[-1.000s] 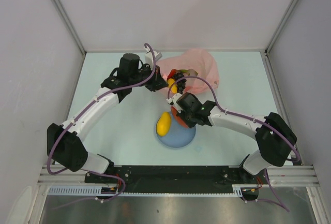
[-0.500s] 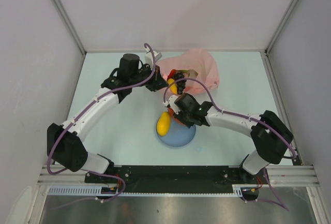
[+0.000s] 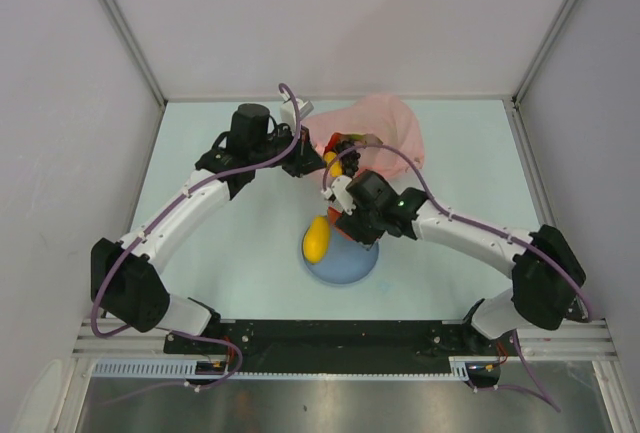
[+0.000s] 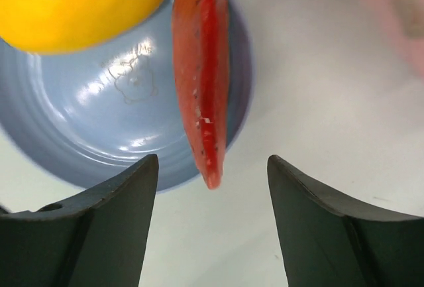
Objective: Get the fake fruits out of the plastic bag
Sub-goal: Place the fake fruit on the plate, then adjust the plastic bag at the center of the board.
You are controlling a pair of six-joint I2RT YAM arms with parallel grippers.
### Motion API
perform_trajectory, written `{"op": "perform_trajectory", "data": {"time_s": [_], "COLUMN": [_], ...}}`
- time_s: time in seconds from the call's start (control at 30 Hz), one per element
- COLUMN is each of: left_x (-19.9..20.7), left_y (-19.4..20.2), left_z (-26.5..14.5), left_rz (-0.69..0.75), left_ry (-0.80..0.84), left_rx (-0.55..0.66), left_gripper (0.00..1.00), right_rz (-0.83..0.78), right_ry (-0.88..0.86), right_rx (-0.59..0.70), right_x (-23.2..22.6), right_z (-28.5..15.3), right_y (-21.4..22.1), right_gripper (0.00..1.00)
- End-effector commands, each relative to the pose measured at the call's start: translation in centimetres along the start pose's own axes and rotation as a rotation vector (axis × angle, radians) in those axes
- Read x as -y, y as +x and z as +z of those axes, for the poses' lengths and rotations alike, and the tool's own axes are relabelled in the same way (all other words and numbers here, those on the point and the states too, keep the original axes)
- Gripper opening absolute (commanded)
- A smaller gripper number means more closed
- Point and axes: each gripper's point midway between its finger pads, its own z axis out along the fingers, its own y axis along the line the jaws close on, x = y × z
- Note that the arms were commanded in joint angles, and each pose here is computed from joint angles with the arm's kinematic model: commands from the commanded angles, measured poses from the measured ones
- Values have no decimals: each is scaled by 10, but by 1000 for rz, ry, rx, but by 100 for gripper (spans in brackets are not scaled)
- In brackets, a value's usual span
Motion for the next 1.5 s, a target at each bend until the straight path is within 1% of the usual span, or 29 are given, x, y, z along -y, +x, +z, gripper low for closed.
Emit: {"op": "perform_trajectory", "data": {"time_s": [0.0,0.1,0.13,0.17,0.2,0.27,0.33,0.37,0.4,0.47,0.5,0.6,0.67,0.7,0.73,0.83,0.9,0.93,0.97,1.0,1.07,1.13,1.17,1.2,1.23,1.27,1.33,1.4,1.47], "left_x": [14,15,18,20,23,24,20,16,14,10,6,-7,-11,-12,-16,-22,-24,-27,-30,-32,-34,-31,-33,-32,-32,-33,-32,-33,-30], "left_y": [-23,-23,-26,-28,-30,-35,-41,-40,-40,-36,-33,-28,-21,-18,-10,0,6,12,14,14,8,-2,-2,-8,-11,-10,-14,-13,-12], "left_z": [-7,-5,-7,-8,-10,-12,-15,-14,-13,-11,-10,-8,-6,-4,-1,5,8,11,14,16,22,26,31,32,33,36,38,41,42], "left_rz": [18,-7,-8,-9,-1,11,27,53,68,126,146,203,219,221,219,207,221,224,238,238,225,236,234,240,237,233,230,222,209], "left_ry": [45,55,57,63,74,68,33,22,18,12,7,-38,-46,-45,-45,-53,-50,-52,-53,-57,-60,-48,-46,-45,-42,-40,-35,-29,-19], "left_rx": [58,42,44,51,59,70,68,61,54,32,21,-1,-17,-20,-28,-57,-73,-90,-101,-103,-107,-94,-101,-92,-89,-93,-88,-95,-96], "left_gripper": [2,2,1,1,1,1,1,1,1,1,1,1,1,2,2,2,3,3,3,3,4,4,4,4,4,4,4,4,4], "right_rz": [245,432,481,519,590,602,625,622,644,678,698,769,791,783,783,770,753,754,766,769,769,766,762,768,784,786,804,812,826], "right_ry": [-48,-38,-31,-70,-67,-106,-87,-95,-118,-149,-149,-112,-108,-104,-113,-72,-61,-7,15,37,99,149,170,187,229,241,269,279,279], "right_rx": [173,287,339,349,360,413,365,383,338,345,327,338,318,337,316,352,351,370,349,353,383,372,401,389,396,418,413,430,416], "right_x": [30,76,90,96,115,131,147,155,158,163,165,178,181,187,186,205,211,225,230,237,256,267,276,279,288,295,300,305,303], "right_z": [-57,-75,-85,-76,-74,-69,-37,-32,-6,6,21,33,51,51,68,77,93,91,107,110,113,128,124,134,134,132,142,143,156], "right_y": [-49,-75,-91,-99,-98,-115,-109,-117,-110,-118,-116,-123,-122,-129,-126,-140,-142,-148,-142,-143,-151,-146,-156,-153,-154,-160,-158,-163,-160], "right_gripper": [71,72,72,71,71,69,67,64,63,61,61,61,60,59,59,59,62,65,71,73,77,82,83,86,92,94,99,100,100]}}
